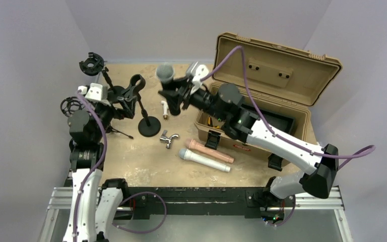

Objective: Remove the microphone from the stand

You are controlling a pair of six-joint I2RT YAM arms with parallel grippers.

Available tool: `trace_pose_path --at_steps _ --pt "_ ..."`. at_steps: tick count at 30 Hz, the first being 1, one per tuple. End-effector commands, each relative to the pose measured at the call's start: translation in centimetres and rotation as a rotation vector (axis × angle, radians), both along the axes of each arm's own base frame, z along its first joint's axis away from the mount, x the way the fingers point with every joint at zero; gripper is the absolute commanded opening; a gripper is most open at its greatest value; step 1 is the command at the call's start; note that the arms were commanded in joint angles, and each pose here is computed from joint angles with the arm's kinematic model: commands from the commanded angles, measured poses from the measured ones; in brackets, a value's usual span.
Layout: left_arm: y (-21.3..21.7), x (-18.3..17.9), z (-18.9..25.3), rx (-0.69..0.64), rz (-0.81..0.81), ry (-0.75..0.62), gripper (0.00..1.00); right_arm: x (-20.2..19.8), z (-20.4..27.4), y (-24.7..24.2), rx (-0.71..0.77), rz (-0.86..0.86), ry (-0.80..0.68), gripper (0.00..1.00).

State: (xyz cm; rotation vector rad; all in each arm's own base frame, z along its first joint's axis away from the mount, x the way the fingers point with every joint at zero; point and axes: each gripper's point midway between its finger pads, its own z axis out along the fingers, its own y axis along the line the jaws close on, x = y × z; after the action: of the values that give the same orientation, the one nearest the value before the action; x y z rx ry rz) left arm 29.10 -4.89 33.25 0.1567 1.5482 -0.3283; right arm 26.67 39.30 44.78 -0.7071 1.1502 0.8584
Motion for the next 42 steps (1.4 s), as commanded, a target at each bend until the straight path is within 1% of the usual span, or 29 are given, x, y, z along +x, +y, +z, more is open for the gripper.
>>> trace_pose_path --at_steps 1,2,6,8,12,14,17,19,25,31,38,42 --pt "3.7 -1.3 1.2 -0.015 0.222 -0.037 0.97 -6.5 -3.4 2.2 -0.099 0.115 0.027 0.0" --pt "4.1 -1.7 1.4 -0.009 0.247 -0.033 0.97 -8.1 -6.2 3.3 -0.162 0.152 0.066 0.0" --pt "5.4 -2.9 1.5 0.006 0.333 -0.028 0.97 -11.8 -14.3 4.4 -0.34 0.194 0.192 0.0" --pt "5.5 -3.4 1.6 0.02 0.345 -0.034 0.97 -13.9 -17.5 4.4 -0.397 0.232 0.257 0.0" --pt "5.6 -4.0 2.1 0.033 0.362 -0.051 0.97 -17.1 -23.0 4.2 -0.553 0.282 0.319 0.0" --pt "5.5 -4.1 2.2 0.033 0.359 -0.053 0.97 -17.1 -26.0 4.0 -0.666 0.233 0.332 0.0" --pt "5.6 -4.2 2.2 0.036 0.361 -0.054 0.97 -16.0 -30.5 3.5 -0.847 0.127 0.331 0.0" --pt "5.0 -4.2 2.1 0.038 0.339 -0.051 0.97 -15.3 -32.8 3.1 -0.933 0.077 0.335 0.0" --pt "4.9 -4.2 2.1 0.034 0.337 -0.052 0.97 -14.7 -37.5 1.8 -1.063 0.018 0.348 0.0" --pt "5.0 -4.3 2.2 0.035 0.341 -0.054 0.97 -13.2 -39.8 0.0 -1.131 -0.104 0.342 0.0" --pt "4.9 -4.3 2.1 0.034 0.336 -0.052 0.97 -13.4 -43.1 -0.9 -1.196 -0.121 0.368 0.01" --pt "4.9 -4.3 2.1 0.033 0.336 -0.053 0.97 -12.9 -44.0 -1.1 -1.214 -0.159 0.367 0.16"
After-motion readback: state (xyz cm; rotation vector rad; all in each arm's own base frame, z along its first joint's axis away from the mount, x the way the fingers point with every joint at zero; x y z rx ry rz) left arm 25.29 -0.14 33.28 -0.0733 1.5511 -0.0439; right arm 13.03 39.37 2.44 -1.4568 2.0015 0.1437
